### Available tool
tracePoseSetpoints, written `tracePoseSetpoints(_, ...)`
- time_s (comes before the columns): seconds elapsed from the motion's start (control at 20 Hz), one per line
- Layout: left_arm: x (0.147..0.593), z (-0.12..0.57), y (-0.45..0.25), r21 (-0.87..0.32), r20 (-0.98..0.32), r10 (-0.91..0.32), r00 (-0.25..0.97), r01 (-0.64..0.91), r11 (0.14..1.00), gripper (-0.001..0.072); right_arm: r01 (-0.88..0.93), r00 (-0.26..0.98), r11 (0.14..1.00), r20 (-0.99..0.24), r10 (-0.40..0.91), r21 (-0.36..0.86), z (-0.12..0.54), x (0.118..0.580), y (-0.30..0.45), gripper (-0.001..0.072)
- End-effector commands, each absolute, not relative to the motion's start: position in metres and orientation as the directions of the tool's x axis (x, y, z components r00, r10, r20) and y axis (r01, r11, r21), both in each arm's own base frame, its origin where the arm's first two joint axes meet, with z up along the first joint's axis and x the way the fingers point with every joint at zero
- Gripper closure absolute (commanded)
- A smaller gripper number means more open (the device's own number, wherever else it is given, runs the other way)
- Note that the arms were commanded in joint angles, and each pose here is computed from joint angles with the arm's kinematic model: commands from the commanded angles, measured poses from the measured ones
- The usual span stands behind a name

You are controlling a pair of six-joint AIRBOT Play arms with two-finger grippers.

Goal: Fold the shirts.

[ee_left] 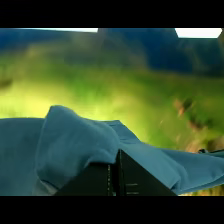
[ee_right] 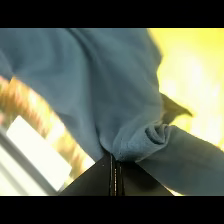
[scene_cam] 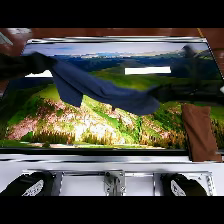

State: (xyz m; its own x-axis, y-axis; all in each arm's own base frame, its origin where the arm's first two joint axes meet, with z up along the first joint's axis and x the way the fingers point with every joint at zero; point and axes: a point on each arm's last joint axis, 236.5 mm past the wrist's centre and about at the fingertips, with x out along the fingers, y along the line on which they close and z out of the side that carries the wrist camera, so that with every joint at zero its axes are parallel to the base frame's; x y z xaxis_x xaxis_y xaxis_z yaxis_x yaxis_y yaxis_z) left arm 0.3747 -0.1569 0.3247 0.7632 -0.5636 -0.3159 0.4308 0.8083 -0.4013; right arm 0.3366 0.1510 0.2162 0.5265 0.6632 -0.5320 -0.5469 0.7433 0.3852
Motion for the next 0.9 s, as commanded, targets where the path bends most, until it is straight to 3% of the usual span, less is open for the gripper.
tracePoseSetpoints(0.0, 0.283, 0.456, -0.146, -0.267, -0.026, -0.57, 0.821, 0.544, 0.796, 0.0671, -0.579, 0.746, 0.796, -0.277, 0.605, 0.179, 0.36, 0.301, 0.139, 0.0645)
tracePoseSetpoints(0.15, 0.237, 0.472, -0.144, -0.241, 0.007, -0.584, 0.812, 0.568, 0.787, 0.0671, -0.492, 0.833, 0.865, -0.237, 0.501, 0.1, 0.402, 0.269, 0.116, 0.0645)
tracePoseSetpoints(0.3, 0.222, 0.419, -0.144, -0.238, -0.217, -0.589, 0.778, 0.543, 0.805, 0.0671, -0.407, 0.855, 0.912, -0.33, 0.4, 0.049, 0.388, 0.242, 0.093, 0.0645)
tracePoseSetpoints(0.55, 0.241, 0.31, -0.141, -0.34, -0.508, -0.554, 0.659, 0.438, 0.832, 0.0671, -0.363, 0.582, 0.918, -0.731, 0.356, 0.158, 0.277, 0.217, 0.081, 0.0645)
tracePoseSetpoints(0.7, 0.253, 0.22, -0.142, -0.409, -0.65, -0.536, 0.538, 0.346, 0.844, 0.0671, -0.29, 0.409, 0.924, -0.84, 0.356, 0.251, 0.203, 0.232, 0.08, 0.0645)
tracePoseSetpoints(0.85, 0.284, 0.146, -0.14, -0.455, -0.703, -0.508, 0.497, 0.234, 0.859, 0.0671, -0.134, 0.331, 0.953, -0.894, 0.302, 0.273, 0.119, 0.27, 0.065, 0.0645)
